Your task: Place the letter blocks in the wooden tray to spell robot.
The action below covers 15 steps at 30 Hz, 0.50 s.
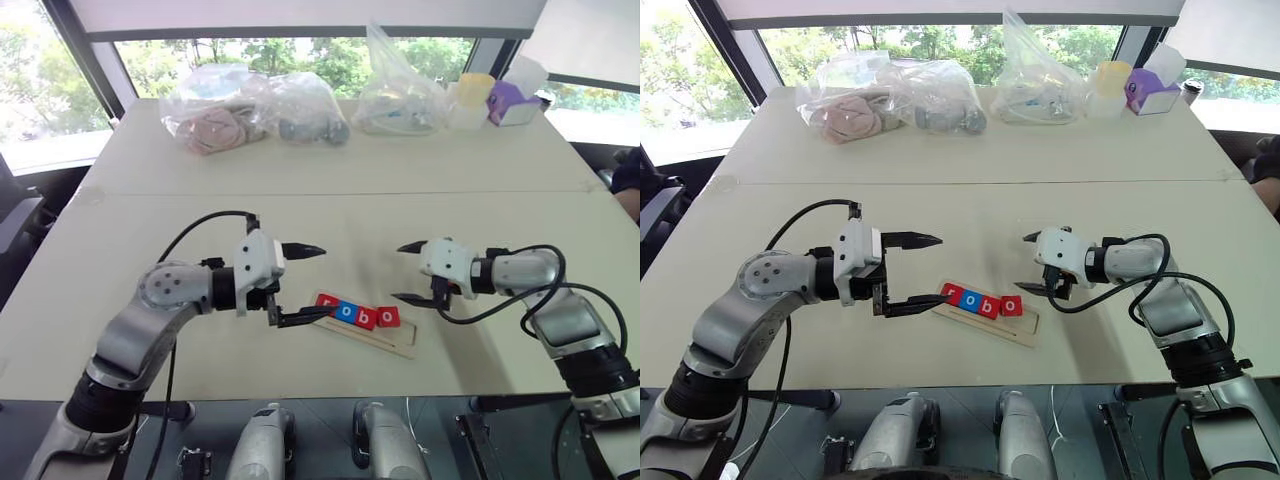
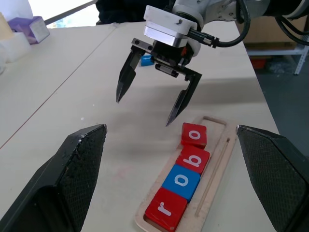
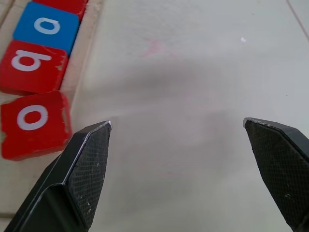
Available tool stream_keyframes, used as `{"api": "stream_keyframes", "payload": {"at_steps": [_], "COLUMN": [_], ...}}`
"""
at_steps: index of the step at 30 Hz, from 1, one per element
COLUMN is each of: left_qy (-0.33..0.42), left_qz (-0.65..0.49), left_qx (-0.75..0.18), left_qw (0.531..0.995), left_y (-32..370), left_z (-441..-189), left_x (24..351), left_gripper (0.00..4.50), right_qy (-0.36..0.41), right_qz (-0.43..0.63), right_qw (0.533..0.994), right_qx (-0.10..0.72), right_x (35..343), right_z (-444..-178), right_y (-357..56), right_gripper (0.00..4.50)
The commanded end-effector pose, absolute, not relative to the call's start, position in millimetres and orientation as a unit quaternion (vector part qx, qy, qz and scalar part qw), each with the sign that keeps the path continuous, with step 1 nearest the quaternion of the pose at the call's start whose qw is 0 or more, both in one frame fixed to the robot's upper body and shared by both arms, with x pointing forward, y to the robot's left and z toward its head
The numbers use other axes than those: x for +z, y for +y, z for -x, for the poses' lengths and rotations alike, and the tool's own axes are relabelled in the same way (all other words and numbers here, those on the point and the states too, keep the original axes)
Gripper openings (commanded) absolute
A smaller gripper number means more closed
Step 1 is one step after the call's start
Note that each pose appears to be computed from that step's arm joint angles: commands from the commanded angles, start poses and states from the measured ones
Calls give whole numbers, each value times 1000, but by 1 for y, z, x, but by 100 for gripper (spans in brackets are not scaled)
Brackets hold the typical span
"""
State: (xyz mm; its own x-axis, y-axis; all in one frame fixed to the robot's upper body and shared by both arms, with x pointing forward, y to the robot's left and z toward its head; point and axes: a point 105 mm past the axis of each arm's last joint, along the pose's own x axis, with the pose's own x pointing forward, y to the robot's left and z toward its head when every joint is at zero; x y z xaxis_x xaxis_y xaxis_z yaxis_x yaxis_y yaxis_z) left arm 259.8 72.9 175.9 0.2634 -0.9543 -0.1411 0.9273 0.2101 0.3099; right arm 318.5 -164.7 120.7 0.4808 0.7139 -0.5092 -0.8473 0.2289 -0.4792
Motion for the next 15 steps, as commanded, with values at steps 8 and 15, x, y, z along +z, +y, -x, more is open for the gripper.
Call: {"api": "stream_keyframes", "payload": {"at_steps": [8,15], "left_qy": [-67,-66], "left_qz": [-172,-172], "left_qx": [-611,-612], "left_qw": [770,769], "left_y": [70,70], "left_z": [-257,-257], "left_x": [188,188], "left_gripper": [450,450], "right_qy": [89,89], "right_qz": [359,358], "right_qw": [760,761], "right_qx": [534,533], "right_x": [129,130], "right_z": [-299,-297], "right_y": [-156,-155], "right_gripper": [447,447]}}
